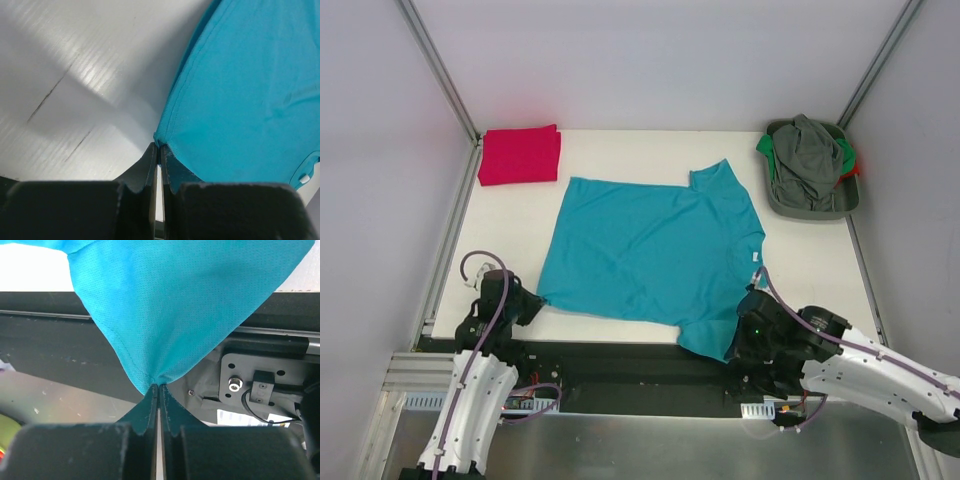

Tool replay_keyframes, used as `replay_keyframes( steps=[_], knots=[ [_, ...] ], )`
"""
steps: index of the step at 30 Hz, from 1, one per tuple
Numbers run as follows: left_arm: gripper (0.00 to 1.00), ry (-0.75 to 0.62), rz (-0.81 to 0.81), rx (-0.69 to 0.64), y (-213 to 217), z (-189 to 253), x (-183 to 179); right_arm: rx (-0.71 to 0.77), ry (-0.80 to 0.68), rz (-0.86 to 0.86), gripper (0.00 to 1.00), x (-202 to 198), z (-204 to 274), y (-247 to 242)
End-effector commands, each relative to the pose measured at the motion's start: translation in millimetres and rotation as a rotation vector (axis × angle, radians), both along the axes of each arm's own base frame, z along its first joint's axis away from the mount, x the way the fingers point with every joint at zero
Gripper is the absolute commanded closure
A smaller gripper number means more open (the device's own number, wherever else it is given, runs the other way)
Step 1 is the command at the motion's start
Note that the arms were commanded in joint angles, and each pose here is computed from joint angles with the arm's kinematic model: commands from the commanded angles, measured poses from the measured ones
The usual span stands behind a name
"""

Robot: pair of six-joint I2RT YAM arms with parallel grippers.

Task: Fold and stack the t-shirts
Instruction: Grap the side of the flattened tshirt closest away from the robot with both arms

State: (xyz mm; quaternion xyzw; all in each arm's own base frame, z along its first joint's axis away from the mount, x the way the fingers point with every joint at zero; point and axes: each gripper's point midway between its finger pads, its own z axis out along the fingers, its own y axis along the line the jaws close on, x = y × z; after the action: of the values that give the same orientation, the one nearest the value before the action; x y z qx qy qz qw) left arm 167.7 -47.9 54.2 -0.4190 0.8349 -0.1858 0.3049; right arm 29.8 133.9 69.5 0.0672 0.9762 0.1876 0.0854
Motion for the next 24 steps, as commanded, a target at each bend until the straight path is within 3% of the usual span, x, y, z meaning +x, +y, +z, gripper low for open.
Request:
replay_keyframes(
  steps=[1,5,11,15,24],
  knots=[
    [1.0,0.022,0.094,0.004,10.6,5.2,-9.6,0.0,-0.038,-0.026,0.99,1.5,22.4,-7.9],
    [1.0,-0.014,0.112,-0.005,11.7,14.6,-6.1,0.021,-0.073,-0.028,0.99,6.7,27.5,-5.9],
    [1.0,-0.061,0.139,-0.031,10.8,34.6,9.2,-0.002,-0.246,-0.08,0.99,39.2,44.1,-11.2],
    [1.0,-0.083,0.099,-0.04,4.5,42.1,26.9,-0.062,-0.361,-0.108,0.99,65.5,64.7,-18.5],
    [1.0,-0.072,0.095,-0.022,4.4,48.5,58.4,-0.219,-0.475,-0.167,0.99,123.7,86.5,-30.3]
  ],
)
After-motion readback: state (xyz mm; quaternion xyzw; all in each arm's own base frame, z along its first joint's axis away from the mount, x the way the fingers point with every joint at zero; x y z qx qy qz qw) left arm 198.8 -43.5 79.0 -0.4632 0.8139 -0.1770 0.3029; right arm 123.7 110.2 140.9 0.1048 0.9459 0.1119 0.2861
